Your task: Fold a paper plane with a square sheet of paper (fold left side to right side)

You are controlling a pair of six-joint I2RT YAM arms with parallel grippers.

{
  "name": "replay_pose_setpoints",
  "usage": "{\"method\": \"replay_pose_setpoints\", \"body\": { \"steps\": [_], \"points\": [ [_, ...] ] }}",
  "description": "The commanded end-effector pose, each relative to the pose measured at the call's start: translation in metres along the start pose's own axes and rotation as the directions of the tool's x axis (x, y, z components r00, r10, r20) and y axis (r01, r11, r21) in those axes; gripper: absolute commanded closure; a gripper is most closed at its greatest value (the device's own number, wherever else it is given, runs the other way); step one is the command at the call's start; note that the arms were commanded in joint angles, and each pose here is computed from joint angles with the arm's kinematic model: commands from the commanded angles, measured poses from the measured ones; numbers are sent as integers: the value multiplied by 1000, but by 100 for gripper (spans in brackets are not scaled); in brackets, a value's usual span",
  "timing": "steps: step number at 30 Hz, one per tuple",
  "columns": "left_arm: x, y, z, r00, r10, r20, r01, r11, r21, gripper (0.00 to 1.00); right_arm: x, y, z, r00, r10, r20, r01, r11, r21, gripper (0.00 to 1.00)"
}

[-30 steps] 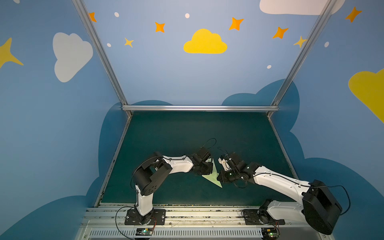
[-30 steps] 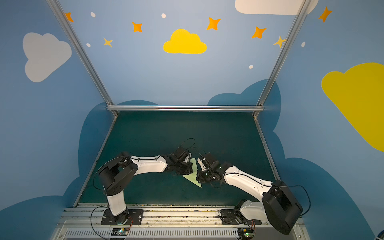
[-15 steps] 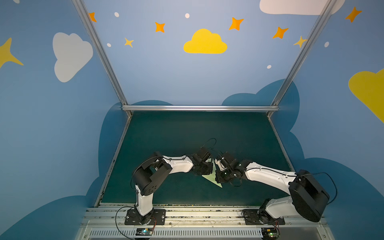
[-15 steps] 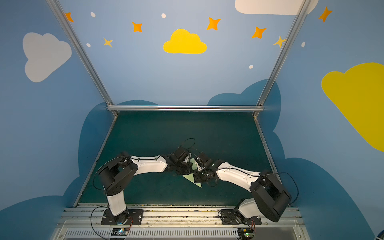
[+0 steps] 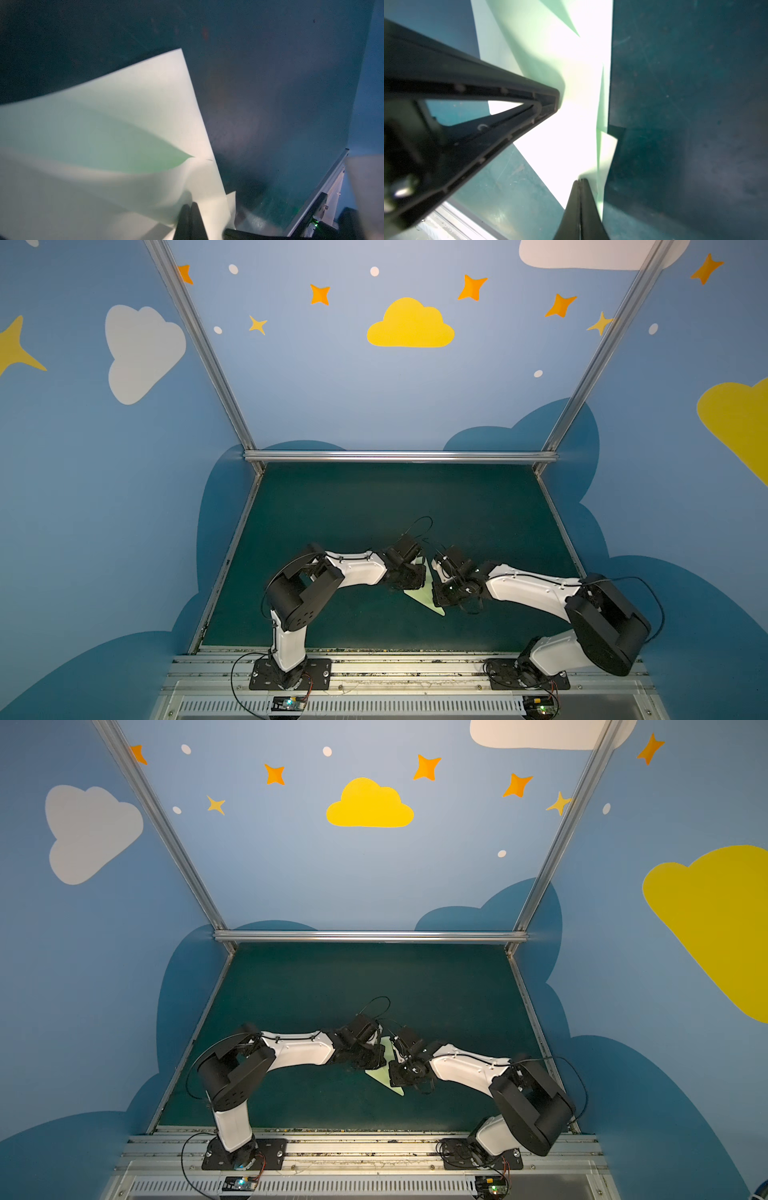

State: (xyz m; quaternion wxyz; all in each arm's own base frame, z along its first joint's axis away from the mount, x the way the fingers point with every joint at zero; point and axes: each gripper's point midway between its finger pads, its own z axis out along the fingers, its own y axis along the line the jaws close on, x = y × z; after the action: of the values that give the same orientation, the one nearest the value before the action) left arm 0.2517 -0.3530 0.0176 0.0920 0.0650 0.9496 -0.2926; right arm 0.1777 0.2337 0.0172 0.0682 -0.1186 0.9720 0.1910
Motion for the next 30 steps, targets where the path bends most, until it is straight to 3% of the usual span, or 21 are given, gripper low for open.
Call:
{"method": "replay_pose_setpoints", "body": {
  "steps": [1,30],
  "points": [
    [20,42,4,998,-42,-50,35,989,-145,96,13,-14,8,999,10,-35,-8,999,36,100],
    [22,45,3,998,-43,-51,34,987,-157,96,74,-53,10,988,134,-70,-130,989,64,100]
  ]
}}
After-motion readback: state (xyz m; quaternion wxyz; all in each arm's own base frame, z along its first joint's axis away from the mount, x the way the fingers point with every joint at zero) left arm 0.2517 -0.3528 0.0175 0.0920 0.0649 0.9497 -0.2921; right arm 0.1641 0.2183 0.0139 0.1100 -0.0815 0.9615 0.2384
